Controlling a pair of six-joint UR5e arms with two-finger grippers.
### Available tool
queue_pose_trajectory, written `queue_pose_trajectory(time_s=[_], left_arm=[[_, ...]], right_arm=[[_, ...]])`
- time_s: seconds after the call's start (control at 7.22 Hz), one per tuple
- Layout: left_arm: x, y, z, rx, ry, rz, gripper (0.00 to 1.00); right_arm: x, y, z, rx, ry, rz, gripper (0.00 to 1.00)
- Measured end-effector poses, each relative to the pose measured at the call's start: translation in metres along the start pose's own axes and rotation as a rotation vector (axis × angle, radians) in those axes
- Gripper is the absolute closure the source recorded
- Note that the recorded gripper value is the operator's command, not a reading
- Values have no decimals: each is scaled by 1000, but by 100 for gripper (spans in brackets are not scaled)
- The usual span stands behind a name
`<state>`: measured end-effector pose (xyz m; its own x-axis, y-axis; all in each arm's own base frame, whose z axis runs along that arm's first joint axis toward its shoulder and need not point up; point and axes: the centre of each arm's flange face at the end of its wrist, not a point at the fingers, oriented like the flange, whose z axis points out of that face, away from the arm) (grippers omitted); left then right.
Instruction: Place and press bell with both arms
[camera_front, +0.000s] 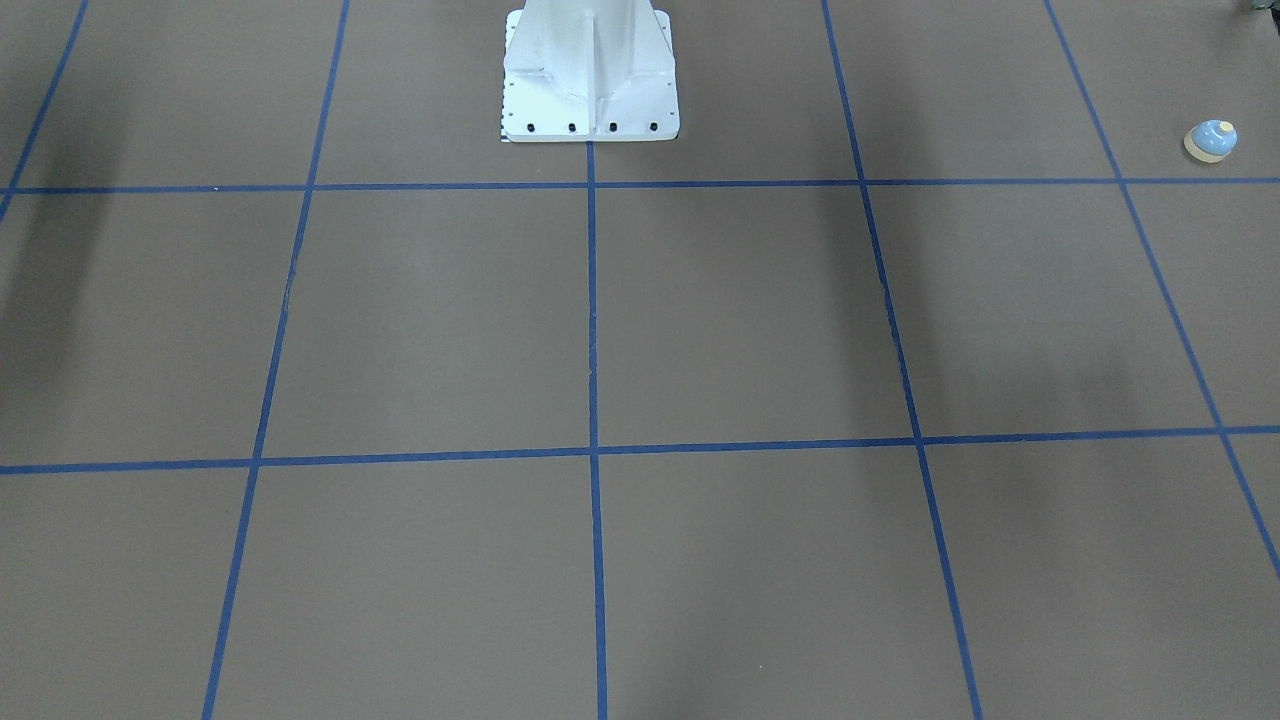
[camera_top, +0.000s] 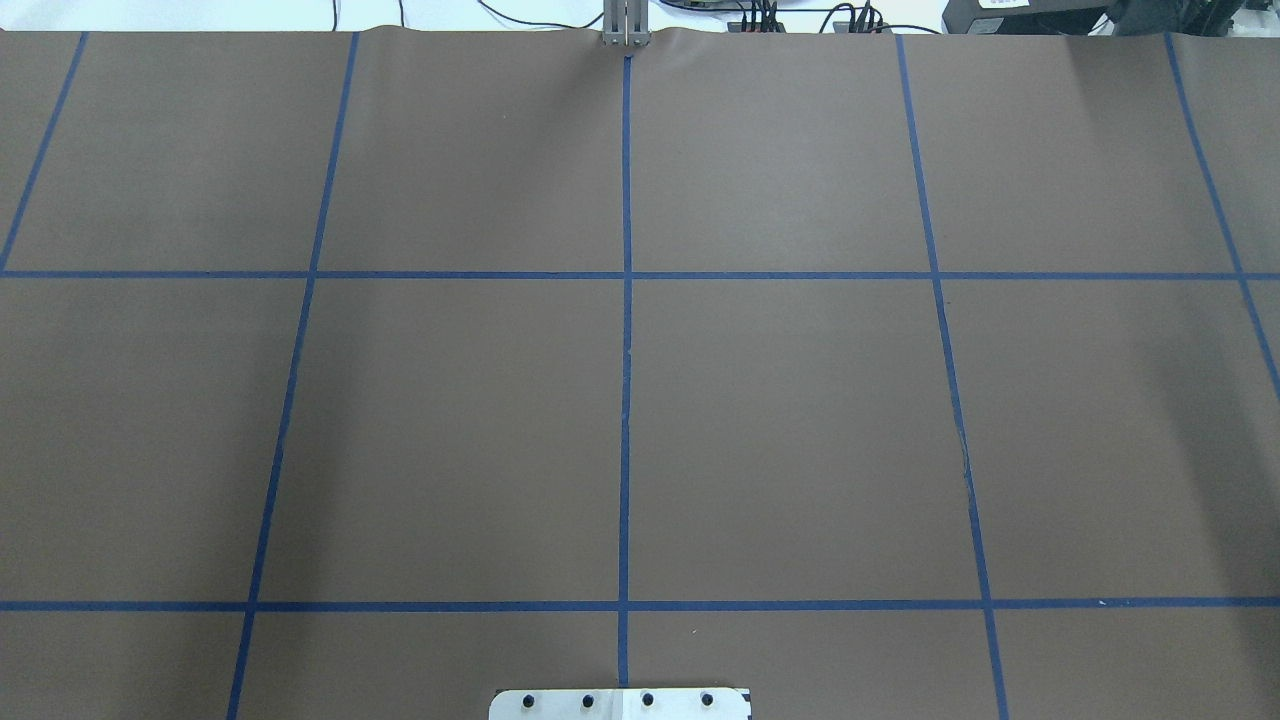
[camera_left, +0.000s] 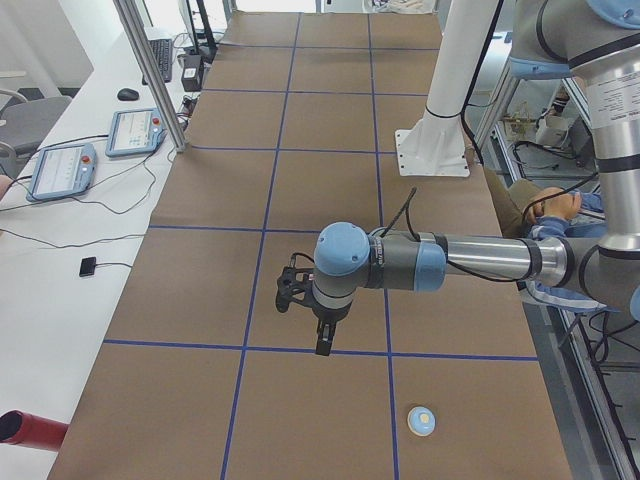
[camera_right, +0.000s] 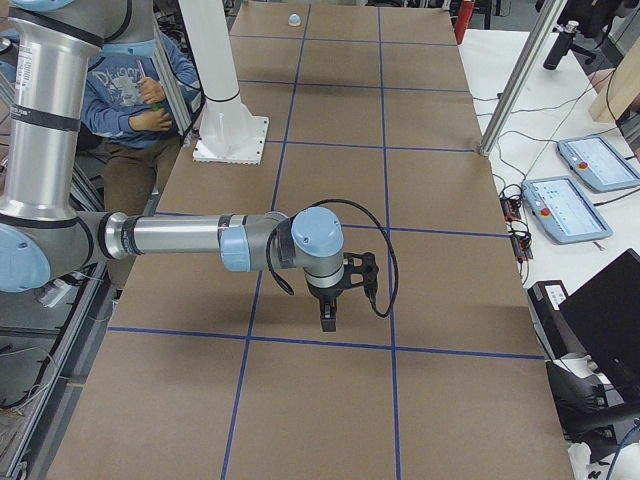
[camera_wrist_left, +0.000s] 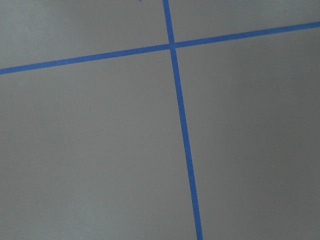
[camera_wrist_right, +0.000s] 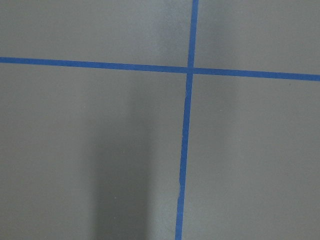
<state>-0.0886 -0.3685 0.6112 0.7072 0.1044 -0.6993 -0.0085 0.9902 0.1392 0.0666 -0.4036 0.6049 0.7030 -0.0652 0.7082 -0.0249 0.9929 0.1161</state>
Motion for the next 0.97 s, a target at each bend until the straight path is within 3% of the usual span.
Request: queue_pose_trajectory(time_s=[0.42, 0.97], left_arm=[[8, -4, 3, -6, 24, -53, 0], [16, 5, 12, -11, 102, -64, 0]], right_arm=[[-13, -9, 8, -16, 19, -38, 0], [-14, -3, 13, -25, -17, -37, 0]])
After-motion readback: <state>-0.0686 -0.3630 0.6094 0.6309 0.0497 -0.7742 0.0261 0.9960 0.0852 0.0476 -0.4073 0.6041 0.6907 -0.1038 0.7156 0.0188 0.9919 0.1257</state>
